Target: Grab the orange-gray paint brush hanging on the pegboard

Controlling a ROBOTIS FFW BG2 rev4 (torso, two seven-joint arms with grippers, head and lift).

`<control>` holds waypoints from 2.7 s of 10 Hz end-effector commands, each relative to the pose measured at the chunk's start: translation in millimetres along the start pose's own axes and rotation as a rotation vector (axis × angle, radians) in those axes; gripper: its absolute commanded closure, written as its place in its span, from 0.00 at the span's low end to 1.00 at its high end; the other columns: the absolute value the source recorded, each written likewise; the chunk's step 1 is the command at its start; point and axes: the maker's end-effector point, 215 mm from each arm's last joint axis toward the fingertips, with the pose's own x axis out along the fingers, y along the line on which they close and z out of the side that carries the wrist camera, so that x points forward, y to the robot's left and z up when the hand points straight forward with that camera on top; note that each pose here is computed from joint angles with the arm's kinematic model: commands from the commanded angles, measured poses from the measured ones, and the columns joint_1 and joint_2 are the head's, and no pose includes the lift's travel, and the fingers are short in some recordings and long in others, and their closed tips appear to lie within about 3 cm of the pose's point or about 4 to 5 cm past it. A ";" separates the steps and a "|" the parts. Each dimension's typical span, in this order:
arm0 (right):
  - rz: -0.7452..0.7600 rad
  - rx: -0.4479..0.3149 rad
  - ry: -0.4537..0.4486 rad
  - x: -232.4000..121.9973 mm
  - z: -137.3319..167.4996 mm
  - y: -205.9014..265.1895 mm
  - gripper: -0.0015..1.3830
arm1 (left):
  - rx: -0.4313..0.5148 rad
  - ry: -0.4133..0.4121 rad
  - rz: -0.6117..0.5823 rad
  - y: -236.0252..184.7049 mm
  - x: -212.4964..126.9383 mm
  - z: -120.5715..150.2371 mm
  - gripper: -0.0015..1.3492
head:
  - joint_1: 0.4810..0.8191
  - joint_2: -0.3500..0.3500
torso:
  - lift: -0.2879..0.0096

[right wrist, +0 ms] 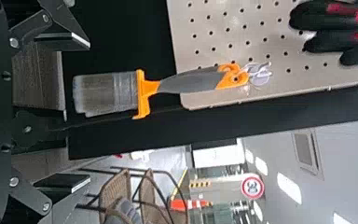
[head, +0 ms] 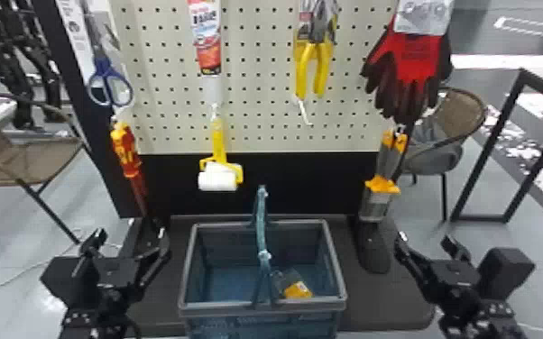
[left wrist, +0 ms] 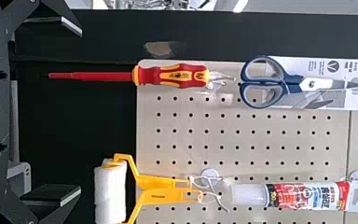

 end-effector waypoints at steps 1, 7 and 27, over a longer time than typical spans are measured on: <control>0.073 -0.025 0.012 18.4 17.9 -2.3 0.20 | 0.000 -0.001 -0.004 -1.5 0.6 0.5 0.09 | 0.20 0.50 | 0.63; 0.389 -0.006 0.061 61.7 42.9 26.5 0.20 | 0.000 -0.004 -0.005 -2.4 1.8 1.9 0.09 | 0.20 0.50 | 0.63; 0.745 -0.012 0.132 110.0 56.8 91.5 0.94 | -0.035 0.007 -0.044 -25.6 4.0 -7.8 0.09 | 0.20 0.50 | 0.63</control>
